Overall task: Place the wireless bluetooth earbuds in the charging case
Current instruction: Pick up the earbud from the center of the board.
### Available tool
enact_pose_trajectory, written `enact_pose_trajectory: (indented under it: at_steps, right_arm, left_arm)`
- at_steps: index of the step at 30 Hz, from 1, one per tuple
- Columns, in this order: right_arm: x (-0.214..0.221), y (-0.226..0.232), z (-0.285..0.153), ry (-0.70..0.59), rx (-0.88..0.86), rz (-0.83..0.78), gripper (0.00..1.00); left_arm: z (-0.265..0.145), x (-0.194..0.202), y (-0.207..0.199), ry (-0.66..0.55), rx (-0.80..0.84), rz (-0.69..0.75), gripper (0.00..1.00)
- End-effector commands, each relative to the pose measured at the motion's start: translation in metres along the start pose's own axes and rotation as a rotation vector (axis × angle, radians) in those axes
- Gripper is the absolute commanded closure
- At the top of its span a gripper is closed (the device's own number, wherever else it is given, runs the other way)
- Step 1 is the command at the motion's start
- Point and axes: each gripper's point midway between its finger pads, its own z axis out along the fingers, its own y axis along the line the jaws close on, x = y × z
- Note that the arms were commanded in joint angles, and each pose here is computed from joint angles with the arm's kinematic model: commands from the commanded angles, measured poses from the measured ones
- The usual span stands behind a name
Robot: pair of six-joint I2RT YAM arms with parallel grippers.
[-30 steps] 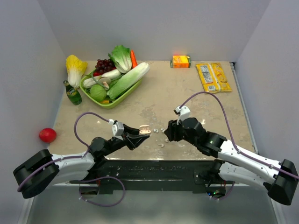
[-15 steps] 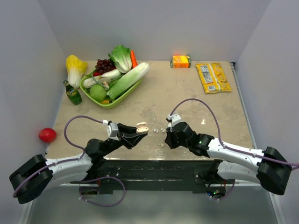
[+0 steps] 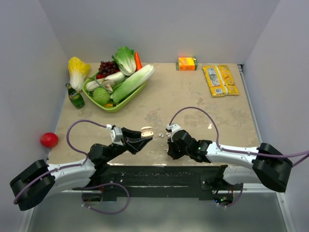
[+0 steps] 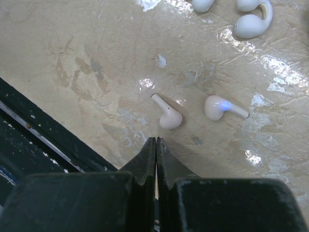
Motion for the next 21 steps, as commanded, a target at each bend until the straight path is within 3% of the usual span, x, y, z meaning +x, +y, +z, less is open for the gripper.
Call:
enact_pose_trajectory:
  at_steps: [1,21]
  right_arm:
    - [-0.01,0.005,0.006,-0.034,-0.005,0.017,1.0]
    - [-0.02,-0.011,0.023,-0.061,0.112,0.044,1.0]
  left_arm:
    - [-0.033,0.009,-0.003,-0.043,0.008,0.025,1.0]
    - [-0.036,0.01,-0.004,-0.041,0.006,0.019,1.0]
